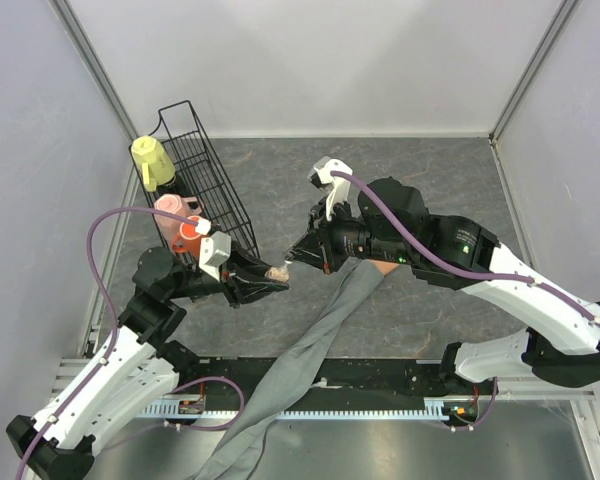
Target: Paint the nails
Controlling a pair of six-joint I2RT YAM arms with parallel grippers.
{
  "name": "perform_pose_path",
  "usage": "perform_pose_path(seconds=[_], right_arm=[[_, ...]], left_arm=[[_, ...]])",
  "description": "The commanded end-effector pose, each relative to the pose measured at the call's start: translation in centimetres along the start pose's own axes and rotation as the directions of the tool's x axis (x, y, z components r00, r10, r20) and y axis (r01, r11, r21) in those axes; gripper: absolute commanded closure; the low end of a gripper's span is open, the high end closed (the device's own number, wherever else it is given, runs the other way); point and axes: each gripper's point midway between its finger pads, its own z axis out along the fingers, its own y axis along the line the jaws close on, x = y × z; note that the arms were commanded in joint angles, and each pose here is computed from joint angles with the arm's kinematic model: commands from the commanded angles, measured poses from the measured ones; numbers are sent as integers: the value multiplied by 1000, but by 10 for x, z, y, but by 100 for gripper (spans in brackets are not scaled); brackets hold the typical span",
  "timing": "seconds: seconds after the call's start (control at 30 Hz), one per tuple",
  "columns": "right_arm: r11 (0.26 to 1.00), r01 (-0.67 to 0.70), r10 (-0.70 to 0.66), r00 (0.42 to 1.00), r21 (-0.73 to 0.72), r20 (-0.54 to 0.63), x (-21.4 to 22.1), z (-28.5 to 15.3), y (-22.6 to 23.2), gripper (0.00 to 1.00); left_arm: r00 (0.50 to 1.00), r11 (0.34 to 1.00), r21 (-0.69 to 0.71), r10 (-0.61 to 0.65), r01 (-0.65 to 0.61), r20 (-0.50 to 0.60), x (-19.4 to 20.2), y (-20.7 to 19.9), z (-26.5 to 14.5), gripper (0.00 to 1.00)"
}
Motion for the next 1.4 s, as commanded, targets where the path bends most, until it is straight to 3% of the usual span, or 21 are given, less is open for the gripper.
perform_pose_path(seconds=[0.0, 1.13, 1.23, 1.3, 1.37], right_arm=[[999, -4, 6, 999, -49, 36, -8, -8, 11, 100], [998, -37, 35, 999, -53, -35, 34, 20, 9, 100], [999, -41, 41, 998, -5, -39, 48, 29, 4, 100], [987, -96, 95, 995, 128, 20, 54, 35, -11, 100], [931, -285, 267, 958, 228, 106, 60, 42, -22, 100]], left_arm=[[999, 1000, -1, 22, -22, 35, -11, 0, 1, 98], [998, 997, -72, 29, -24, 61, -16, 10, -1, 98], [995, 989, -148, 34, -21, 89, -23, 23, -1, 98], [992, 975, -221, 49, -22, 117, -30, 36, -3, 98], [983, 966, -256, 86, -43, 161, -41, 43, -3, 98]])
